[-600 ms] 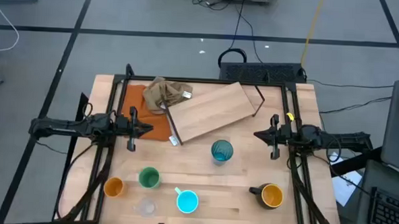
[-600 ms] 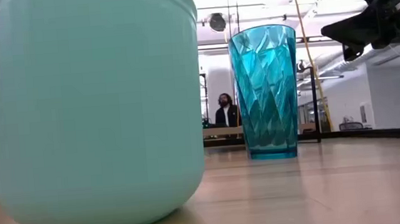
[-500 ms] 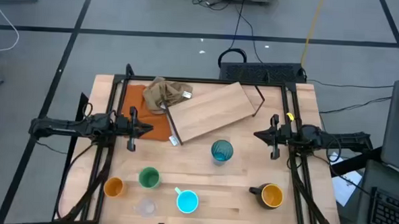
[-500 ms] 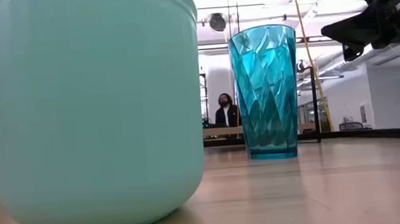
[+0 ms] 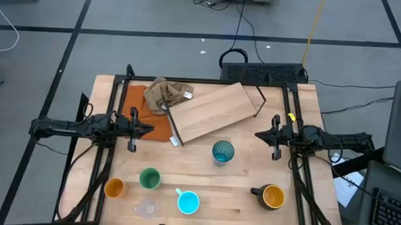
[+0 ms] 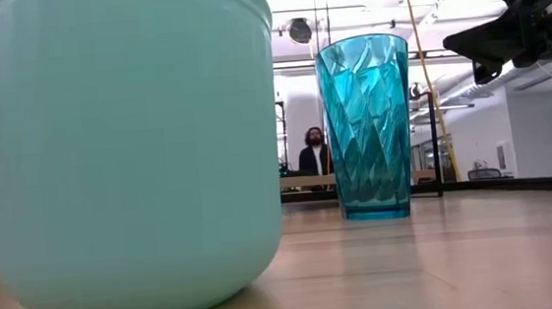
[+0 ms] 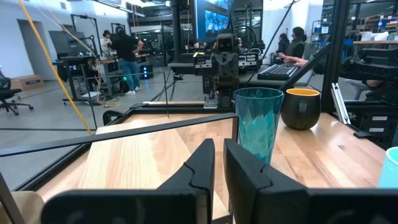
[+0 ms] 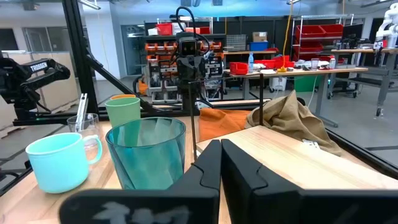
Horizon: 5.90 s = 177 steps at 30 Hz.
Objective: Stack small to large cups/mugs on shelf
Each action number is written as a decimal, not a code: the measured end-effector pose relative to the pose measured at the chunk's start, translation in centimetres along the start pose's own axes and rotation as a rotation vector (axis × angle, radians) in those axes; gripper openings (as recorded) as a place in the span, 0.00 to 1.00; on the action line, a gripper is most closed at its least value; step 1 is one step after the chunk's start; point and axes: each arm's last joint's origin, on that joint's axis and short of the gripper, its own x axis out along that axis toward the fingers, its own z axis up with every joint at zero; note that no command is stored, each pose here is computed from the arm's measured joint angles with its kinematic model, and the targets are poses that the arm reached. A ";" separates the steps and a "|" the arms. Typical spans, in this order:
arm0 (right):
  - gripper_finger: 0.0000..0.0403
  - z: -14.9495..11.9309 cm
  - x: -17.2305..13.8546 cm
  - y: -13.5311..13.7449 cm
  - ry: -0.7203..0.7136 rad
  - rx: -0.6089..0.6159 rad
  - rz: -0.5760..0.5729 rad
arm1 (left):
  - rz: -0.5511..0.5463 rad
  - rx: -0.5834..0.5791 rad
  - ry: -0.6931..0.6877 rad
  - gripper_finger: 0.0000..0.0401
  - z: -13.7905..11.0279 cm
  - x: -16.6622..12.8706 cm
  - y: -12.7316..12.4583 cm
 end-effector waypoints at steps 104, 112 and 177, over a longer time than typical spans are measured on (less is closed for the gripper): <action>0.00 0.3 0.0 0.0 -0.026 0.056 -0.003 | 0.053 -0.050 0.001 0.04 0.0 0.0 0.2; 0.00 -0.2 0.2 -0.3 0.022 0.099 -0.100 | 0.053 -0.050 0.001 0.02 0.0 0.0 0.2; 0.38 1.2 0.4 -0.4 -0.124 0.126 -0.151 | 0.080 -0.084 -0.074 0.08 0.7 0.0 0.3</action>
